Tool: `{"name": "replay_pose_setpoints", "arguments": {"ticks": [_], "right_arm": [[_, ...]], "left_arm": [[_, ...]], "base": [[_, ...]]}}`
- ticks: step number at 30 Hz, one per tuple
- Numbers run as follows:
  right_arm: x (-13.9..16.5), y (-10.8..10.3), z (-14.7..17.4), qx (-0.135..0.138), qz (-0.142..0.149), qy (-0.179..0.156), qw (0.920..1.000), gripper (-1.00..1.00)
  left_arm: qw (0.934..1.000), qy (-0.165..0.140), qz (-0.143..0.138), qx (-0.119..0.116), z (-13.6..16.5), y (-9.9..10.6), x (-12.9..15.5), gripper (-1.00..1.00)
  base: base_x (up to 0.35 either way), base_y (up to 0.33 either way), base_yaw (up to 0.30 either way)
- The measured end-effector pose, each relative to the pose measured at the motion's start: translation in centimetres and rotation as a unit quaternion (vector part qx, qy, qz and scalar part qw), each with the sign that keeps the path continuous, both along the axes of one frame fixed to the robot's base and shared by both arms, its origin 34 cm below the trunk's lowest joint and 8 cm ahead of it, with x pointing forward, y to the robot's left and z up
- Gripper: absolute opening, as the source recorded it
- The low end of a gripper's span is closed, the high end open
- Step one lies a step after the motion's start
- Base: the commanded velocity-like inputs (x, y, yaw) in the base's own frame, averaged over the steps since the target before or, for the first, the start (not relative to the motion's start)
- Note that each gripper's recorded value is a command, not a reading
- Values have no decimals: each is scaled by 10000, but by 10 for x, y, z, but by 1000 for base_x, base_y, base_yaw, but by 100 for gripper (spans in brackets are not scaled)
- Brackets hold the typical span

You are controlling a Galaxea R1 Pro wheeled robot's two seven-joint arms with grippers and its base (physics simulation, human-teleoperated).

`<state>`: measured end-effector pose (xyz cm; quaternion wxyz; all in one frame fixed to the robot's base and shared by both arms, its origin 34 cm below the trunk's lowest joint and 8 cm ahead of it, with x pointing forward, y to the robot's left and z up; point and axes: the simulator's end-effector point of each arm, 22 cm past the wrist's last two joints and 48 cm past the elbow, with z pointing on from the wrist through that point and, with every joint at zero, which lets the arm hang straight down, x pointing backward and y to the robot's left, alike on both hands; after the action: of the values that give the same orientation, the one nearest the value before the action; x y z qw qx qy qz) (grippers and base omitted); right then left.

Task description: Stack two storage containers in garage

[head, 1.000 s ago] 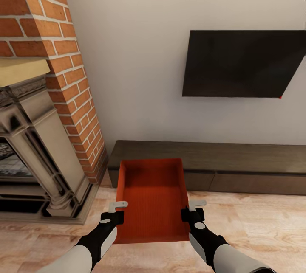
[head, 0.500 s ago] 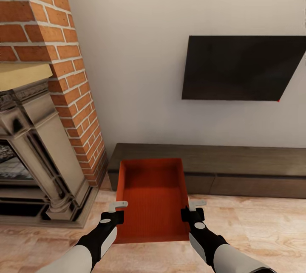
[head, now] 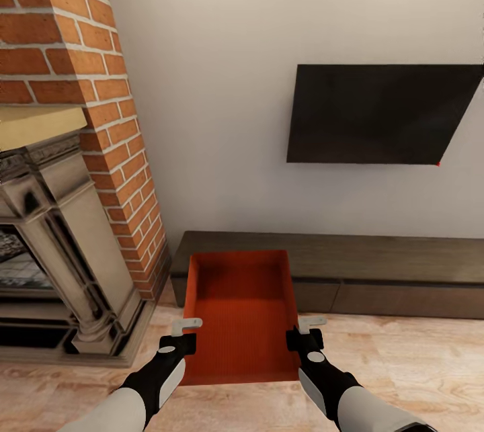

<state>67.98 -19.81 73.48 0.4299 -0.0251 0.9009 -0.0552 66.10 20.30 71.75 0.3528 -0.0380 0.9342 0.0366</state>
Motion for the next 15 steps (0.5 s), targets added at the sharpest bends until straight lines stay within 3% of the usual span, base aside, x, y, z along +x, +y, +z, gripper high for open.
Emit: {"name": "replay_pose_setpoints", "arguments": {"ticks": [15], "right_arm": [[5,0,13,3,-4,-122,9999,-100]], "left_arm": [[9999,-123,-2,0,13,0,5,-100]], "base": [[0,0,0]]}}
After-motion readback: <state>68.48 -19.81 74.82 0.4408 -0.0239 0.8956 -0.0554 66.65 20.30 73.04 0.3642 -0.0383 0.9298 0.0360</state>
